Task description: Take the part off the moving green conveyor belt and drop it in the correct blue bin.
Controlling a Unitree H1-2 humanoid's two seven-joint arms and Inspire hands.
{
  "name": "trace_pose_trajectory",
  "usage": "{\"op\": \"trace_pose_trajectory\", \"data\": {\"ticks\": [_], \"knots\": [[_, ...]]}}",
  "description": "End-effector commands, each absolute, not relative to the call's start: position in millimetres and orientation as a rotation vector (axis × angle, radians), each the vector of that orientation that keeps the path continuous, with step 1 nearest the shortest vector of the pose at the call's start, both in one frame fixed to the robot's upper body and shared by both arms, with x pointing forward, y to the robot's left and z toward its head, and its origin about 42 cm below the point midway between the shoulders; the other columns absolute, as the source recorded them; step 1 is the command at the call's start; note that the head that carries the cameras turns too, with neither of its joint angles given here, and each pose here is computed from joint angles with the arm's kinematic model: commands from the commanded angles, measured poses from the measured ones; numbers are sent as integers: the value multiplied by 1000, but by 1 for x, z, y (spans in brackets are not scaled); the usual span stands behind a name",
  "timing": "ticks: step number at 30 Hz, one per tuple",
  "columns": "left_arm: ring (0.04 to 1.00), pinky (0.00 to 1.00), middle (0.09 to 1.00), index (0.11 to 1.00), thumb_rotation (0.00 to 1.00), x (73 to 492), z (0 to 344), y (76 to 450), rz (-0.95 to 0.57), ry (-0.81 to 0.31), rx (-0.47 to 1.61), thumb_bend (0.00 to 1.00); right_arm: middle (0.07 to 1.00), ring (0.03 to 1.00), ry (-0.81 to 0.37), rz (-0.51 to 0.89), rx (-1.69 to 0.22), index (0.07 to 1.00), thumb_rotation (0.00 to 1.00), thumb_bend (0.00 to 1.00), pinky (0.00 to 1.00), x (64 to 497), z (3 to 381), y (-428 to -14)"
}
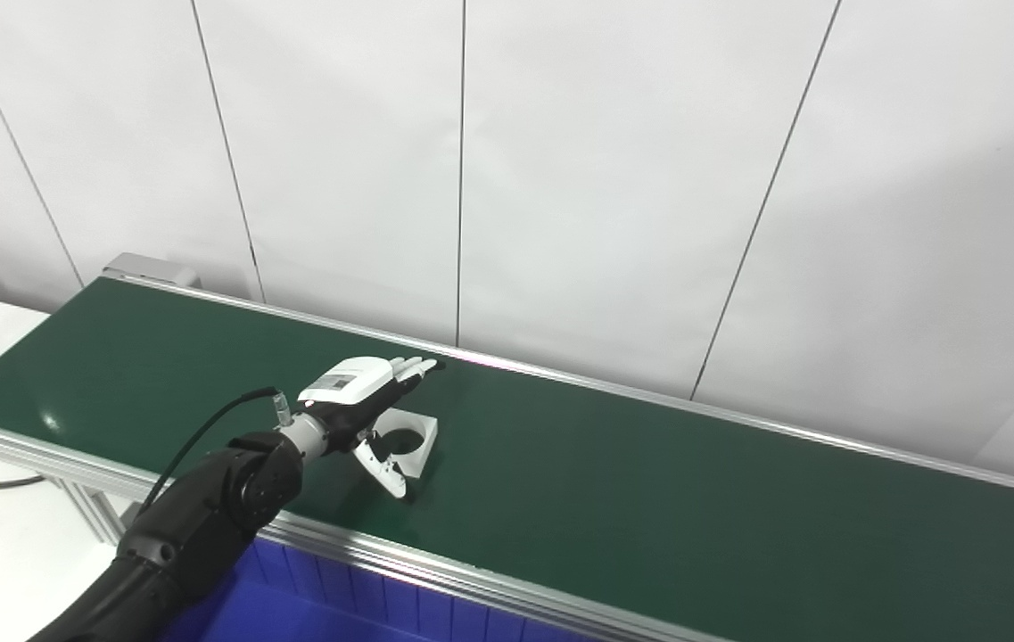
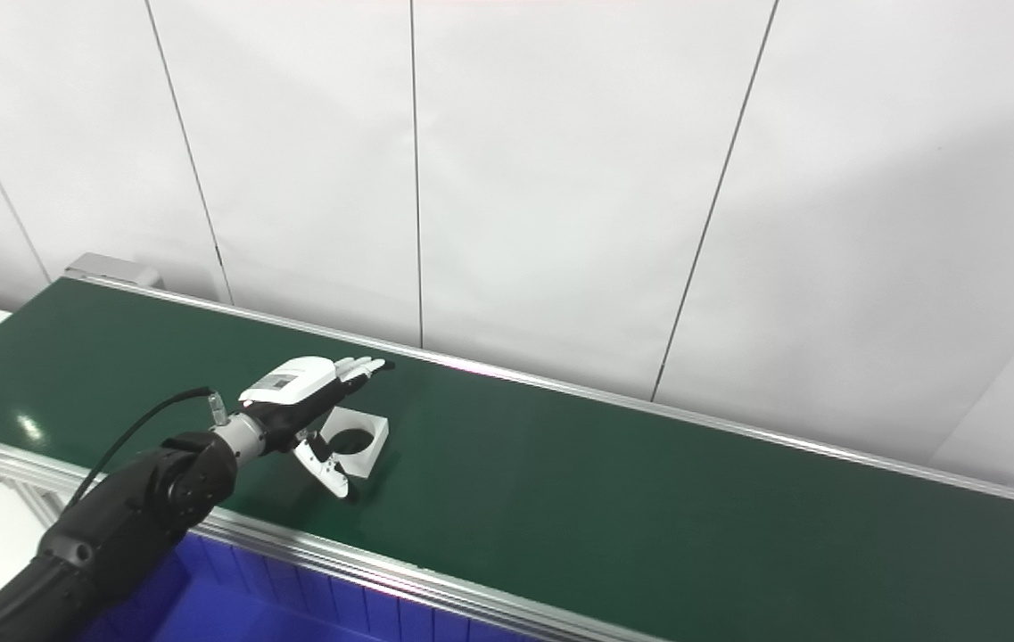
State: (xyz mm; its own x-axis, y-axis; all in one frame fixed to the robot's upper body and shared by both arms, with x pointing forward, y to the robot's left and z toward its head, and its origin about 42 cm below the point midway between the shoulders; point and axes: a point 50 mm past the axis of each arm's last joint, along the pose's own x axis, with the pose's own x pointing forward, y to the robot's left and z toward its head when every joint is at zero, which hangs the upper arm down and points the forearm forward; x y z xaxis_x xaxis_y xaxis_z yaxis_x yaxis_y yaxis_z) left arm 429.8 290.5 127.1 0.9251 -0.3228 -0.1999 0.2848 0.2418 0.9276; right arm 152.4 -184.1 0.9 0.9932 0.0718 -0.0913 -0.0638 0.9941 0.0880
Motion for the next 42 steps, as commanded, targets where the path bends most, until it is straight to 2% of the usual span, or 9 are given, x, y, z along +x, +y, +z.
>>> {"op": "trace_pose_trajectory", "data": {"ticks": [1,15,23,26,30,31,33,39,42], "knots": [[998,1000,1000,973,140,448,155,289,-348,-100,1304,930,988,969,4,70,85,1000,944,738,1000,158,14,-181],[953,968,991,975,70,458,124,269,-333,-100,1258,862,1000,997,-1,73,142,1000,915,744,1000,154,15,-178],[925,923,957,939,93,470,114,257,-341,-85,1157,774,992,995,-6,69,132,1000,928,755,1000,152,17,-179],[837,758,868,854,25,472,108,251,-332,-89,1065,689,1000,1000,-12,71,153,1000,904,743,1000,151,19,-179],[741,675,783,766,16,474,97,243,-367,-64,1031,610,999,997,-13,61,133,1000,911,732,1000,150,20,-180],[660,616,699,608,38,474,94,241,-380,-62,1030,547,993,989,-12,59,128,1000,915,740,1000,150,20,-180],[592,562,629,520,48,475,90,236,-410,-39,1030,511,989,982,-11,54,123,1000,915,743,1000,149,20,-180],[569,530,601,496,55,476,83,225,-500,94,1076,501,983,981,-15,44,128,1000,893,746,1000,149,21,-180],[522,456,509,511,21,475,84,223,-538,152,1097,510,975,975,-14,40,128,1000,884,748,1000,150,21,-180]]}}
